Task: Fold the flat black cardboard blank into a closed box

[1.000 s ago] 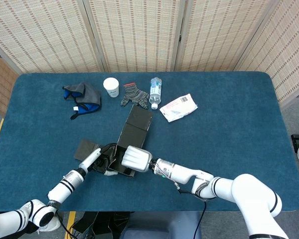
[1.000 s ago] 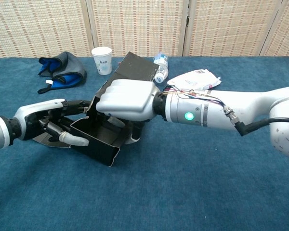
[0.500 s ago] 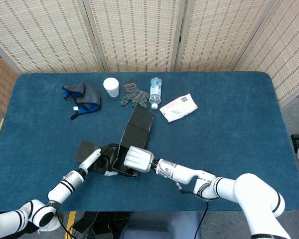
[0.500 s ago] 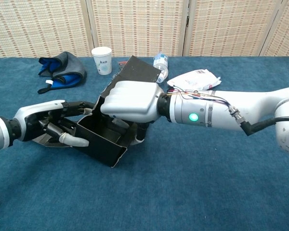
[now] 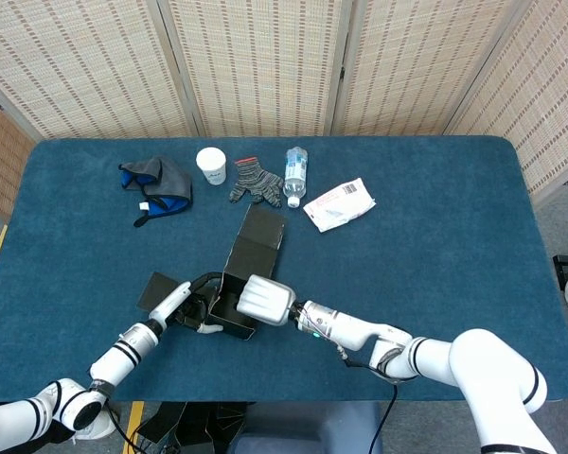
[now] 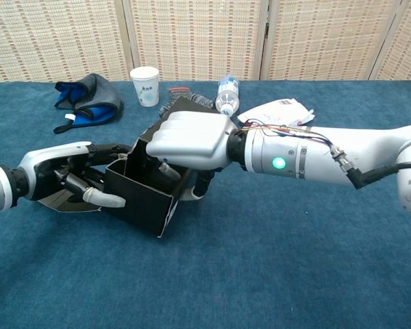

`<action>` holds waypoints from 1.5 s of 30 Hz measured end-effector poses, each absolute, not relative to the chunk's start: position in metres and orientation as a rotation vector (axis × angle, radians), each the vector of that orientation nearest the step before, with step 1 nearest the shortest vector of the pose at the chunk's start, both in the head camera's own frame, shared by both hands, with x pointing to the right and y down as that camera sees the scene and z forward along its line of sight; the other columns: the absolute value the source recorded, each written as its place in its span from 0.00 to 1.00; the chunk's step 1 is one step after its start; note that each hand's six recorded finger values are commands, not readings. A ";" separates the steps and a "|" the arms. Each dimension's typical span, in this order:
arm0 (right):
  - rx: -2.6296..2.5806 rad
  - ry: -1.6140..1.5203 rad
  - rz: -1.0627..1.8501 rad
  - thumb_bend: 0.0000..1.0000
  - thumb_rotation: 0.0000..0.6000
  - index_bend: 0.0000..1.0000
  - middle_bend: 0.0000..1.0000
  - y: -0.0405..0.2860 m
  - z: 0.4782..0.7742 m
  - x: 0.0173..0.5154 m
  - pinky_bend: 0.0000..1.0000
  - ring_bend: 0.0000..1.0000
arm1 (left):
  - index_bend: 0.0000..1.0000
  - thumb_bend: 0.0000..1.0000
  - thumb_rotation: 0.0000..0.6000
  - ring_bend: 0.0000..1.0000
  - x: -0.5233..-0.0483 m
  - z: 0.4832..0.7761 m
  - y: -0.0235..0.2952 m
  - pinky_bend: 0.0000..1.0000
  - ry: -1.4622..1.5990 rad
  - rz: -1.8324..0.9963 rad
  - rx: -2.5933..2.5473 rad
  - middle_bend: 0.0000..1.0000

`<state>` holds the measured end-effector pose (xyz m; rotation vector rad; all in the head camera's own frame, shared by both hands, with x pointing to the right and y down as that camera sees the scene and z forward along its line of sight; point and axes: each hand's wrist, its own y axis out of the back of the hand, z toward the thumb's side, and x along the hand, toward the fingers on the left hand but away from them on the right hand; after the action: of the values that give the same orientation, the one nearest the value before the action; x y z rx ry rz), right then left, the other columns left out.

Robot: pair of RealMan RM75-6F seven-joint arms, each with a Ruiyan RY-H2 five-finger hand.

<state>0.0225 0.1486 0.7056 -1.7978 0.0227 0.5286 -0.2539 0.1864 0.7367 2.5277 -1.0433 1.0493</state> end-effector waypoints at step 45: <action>-1.833 0.077 0.573 0.79 1.00 0.76 0.68 0.159 0.709 0.029 1.00 0.89 | 0.12 0.09 1.00 0.63 -0.256 0.735 0.186 0.89 -1.046 1.036 2.487 0.14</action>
<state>0.0295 0.1591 0.7091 -1.8326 0.0769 0.5730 -0.2559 0.1859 0.7349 2.4872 -1.0464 1.0361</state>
